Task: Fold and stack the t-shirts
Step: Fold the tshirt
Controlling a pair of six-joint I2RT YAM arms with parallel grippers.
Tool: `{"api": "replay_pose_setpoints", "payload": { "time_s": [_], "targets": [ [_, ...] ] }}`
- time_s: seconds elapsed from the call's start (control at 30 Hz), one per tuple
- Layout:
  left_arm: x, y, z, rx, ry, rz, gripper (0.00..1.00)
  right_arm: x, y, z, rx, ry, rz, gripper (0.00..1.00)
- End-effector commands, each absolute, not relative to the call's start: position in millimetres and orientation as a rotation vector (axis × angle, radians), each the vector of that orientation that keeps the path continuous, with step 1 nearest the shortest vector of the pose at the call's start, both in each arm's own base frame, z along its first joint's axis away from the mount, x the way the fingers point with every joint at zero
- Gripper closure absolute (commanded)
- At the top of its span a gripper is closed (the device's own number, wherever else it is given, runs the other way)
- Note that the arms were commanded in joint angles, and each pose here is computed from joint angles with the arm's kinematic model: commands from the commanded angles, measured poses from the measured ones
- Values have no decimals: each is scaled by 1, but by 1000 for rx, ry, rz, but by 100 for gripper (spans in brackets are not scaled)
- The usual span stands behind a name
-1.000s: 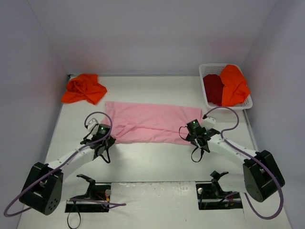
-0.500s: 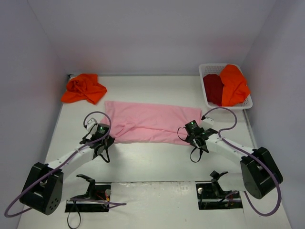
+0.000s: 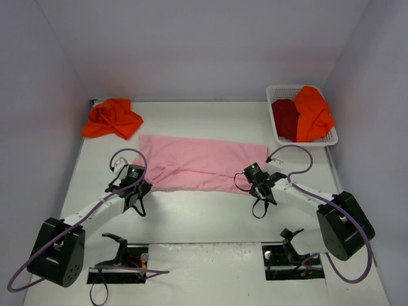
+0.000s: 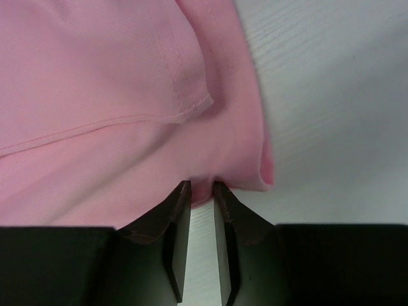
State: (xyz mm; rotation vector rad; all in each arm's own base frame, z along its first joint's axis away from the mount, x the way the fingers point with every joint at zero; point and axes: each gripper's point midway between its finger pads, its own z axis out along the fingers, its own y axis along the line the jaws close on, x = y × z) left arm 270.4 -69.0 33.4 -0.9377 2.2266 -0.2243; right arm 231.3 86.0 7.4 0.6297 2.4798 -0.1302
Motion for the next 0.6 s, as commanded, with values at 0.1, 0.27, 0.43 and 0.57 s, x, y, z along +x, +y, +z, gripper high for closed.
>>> {"api": "replay_pose_setpoints", "payload": {
  "time_s": [0.1, 0.27, 0.43, 0.57],
  "targets": [
    [285, -67, 55, -929, 2148, -267, 100, 237, 83, 12, 647, 2434, -168, 96],
    [285, -65, 57, -922, 2144, -264, 100, 238, 83, 15, 655, 2417, -163, 100],
    [285, -64, 60, -919, 2139, -257, 100, 248, 85, 28, 646, 2387, -161, 100],
    [288, -60, 70, -912, 2125, -248, 100, 257, 84, 47, 626, 2352, -181, 100]
  ]
}}
